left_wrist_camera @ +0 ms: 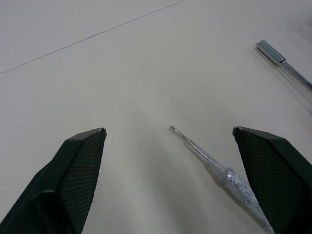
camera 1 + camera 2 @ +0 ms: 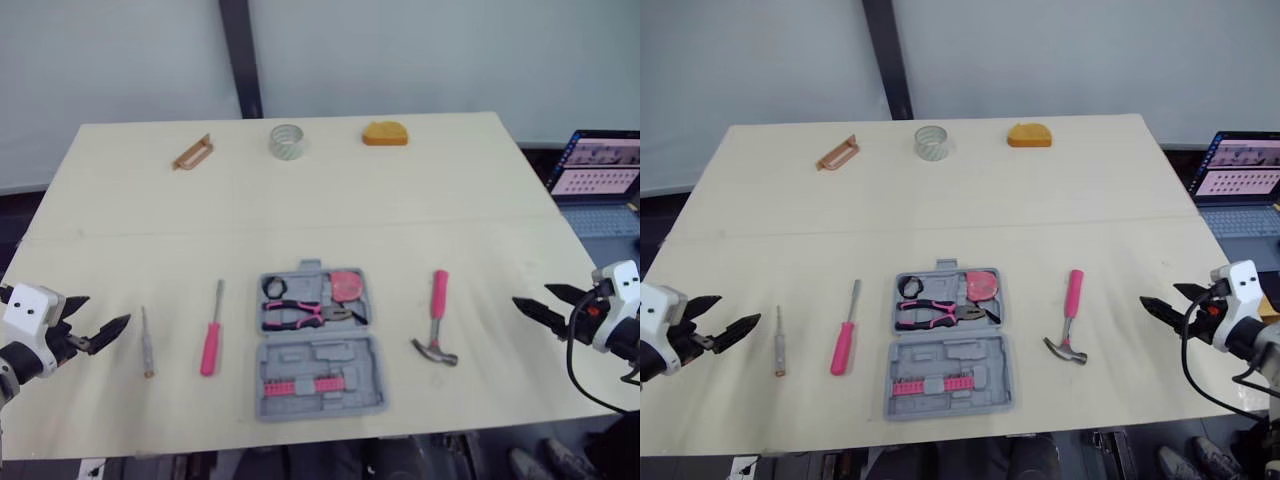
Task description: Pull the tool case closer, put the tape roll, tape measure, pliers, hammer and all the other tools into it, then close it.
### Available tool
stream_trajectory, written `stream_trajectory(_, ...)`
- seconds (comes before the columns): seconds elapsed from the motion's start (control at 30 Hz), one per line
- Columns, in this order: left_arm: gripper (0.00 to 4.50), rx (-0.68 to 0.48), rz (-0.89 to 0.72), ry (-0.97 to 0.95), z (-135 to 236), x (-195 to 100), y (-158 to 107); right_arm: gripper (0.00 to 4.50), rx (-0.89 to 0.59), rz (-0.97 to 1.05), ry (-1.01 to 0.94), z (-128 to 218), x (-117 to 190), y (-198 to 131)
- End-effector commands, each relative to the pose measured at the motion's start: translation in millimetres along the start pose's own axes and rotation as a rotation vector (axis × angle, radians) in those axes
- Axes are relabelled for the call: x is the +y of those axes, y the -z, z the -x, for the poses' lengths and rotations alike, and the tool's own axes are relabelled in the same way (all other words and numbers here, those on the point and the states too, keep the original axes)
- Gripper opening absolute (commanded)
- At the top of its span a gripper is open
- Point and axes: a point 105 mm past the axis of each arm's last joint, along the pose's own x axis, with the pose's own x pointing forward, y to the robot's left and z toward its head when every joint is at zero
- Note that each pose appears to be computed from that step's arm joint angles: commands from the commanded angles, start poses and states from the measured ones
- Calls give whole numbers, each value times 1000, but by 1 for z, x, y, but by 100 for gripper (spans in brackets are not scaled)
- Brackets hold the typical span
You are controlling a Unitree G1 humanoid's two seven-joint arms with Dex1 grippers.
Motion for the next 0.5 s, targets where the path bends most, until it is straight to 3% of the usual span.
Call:
stream_trajectory(0.03, 446, -25, -8, -10, 3, 3, -6, 449, -21, 20, -4, 0, 3, -7)
stream_trajectory(0.5, 446, -30, -10, -14, 3, 3, -7, 449, -17, 19, -11, -1, 5, -6)
